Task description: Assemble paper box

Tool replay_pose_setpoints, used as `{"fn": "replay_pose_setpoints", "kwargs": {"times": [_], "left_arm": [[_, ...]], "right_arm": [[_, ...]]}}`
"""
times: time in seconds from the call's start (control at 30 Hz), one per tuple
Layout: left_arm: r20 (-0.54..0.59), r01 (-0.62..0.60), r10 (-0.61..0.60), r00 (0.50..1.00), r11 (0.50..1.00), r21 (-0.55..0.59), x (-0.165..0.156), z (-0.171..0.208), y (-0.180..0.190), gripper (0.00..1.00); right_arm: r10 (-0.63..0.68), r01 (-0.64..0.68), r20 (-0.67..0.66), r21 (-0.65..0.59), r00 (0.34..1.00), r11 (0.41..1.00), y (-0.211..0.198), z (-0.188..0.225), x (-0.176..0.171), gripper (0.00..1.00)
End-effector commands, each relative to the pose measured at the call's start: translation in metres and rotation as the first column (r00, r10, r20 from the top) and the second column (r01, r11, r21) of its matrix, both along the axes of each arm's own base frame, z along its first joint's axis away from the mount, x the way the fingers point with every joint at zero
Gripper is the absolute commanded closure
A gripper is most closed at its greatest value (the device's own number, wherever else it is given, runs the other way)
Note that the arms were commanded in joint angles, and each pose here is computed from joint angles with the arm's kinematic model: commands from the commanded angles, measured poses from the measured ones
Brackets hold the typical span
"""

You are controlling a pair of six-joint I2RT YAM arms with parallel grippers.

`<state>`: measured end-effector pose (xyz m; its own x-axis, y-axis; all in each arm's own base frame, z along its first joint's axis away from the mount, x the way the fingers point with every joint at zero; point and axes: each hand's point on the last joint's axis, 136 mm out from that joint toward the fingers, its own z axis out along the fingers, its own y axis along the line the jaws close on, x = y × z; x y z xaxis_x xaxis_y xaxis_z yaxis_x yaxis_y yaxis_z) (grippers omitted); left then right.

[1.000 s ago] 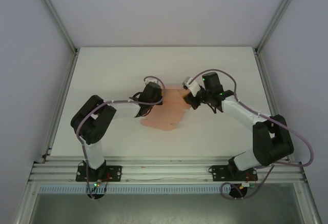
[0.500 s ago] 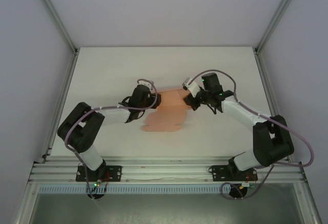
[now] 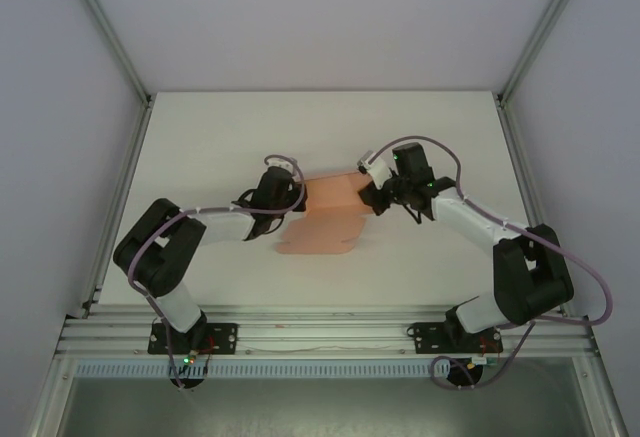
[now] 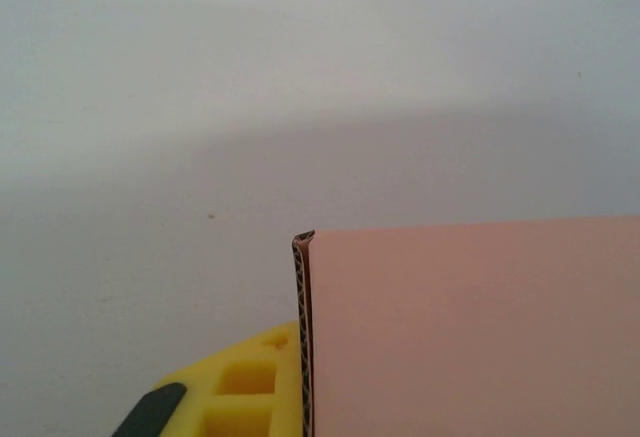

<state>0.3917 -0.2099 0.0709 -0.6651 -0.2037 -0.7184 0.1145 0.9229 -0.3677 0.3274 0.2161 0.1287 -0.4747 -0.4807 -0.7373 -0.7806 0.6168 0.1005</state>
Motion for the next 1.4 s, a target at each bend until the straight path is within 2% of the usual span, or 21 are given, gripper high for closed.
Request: {"fn": "replay_pose_setpoints", "kwargs": {"times": [0.0,0.03,0.13,0.27,0.33,0.43,0.57,0.63,0.73,0.87,0.97,1.1,1.37], "left_arm": [[0.026,-0.076,0.075,0.997,0.996,0.048,0.008,0.004,0.005,0.96],[0.032,-0.090,0.088,0.996,0.994,0.055,0.010,0.004,0.005,0.99],[0.042,-0.117,0.114,0.993,0.991,0.063,0.014,0.007,0.007,1.00],[0.074,-0.162,0.155,0.985,0.982,0.095,0.017,0.016,0.017,1.00],[0.093,-0.175,0.166,0.982,0.979,0.103,0.018,0.020,0.020,1.00],[0.093,-0.181,0.170,0.981,0.976,0.124,0.017,0.019,0.022,1.00],[0.106,-0.180,0.166,0.981,0.973,0.142,0.015,0.019,0.024,1.00],[0.114,-0.172,0.158,0.981,0.976,0.135,0.014,0.020,0.023,1.00],[0.108,-0.171,0.157,0.982,0.976,0.138,0.014,0.018,0.021,1.00],[0.106,-0.173,0.159,0.982,0.976,0.134,0.015,0.019,0.019,1.00],[0.096,-0.165,0.153,0.984,0.976,0.140,0.015,0.017,0.018,1.00],[0.090,-0.186,0.175,0.981,0.972,0.144,0.014,0.015,0.021,1.00],[0.065,-0.202,0.195,0.979,0.971,0.125,0.016,0.014,0.019,1.00]], "right_arm": [[-0.051,0.051,-0.033,-0.021,0.998,0.998,-0.004,-0.008,-0.008,0.92],[-0.052,0.051,-0.024,-0.013,0.998,0.999,-0.003,-0.006,-0.009,0.88],[-0.099,0.099,0.010,0.024,0.995,0.995,-0.006,0.008,-0.007,0.74],[-0.225,0.213,0.108,0.106,0.969,0.971,-0.020,0.038,-0.003,0.22],[-0.310,0.286,0.158,0.155,0.938,0.945,-0.032,0.056,-0.001,0.00],[-0.458,0.410,0.242,0.226,0.855,0.884,-0.058,0.087,0.001,0.00],[-0.639,0.563,0.293,0.308,0.711,0.767,-0.098,0.126,0.010,0.00],[-0.666,0.592,0.286,0.308,0.689,0.745,-0.104,0.135,0.019,0.00],[-0.665,0.613,0.240,0.262,0.707,0.745,-0.096,0.127,0.036,0.00],[-0.565,0.535,0.181,0.191,0.805,0.823,-0.069,0.099,0.047,0.00],[-0.509,0.493,0.135,0.133,0.850,0.860,-0.056,0.075,0.050,0.00],[-0.477,0.473,0.089,0.059,0.874,0.879,-0.046,0.048,0.052,0.00],[-0.395,0.393,0.029,0.055,0.918,0.918,-0.014,0.018,0.041,0.00]]}}
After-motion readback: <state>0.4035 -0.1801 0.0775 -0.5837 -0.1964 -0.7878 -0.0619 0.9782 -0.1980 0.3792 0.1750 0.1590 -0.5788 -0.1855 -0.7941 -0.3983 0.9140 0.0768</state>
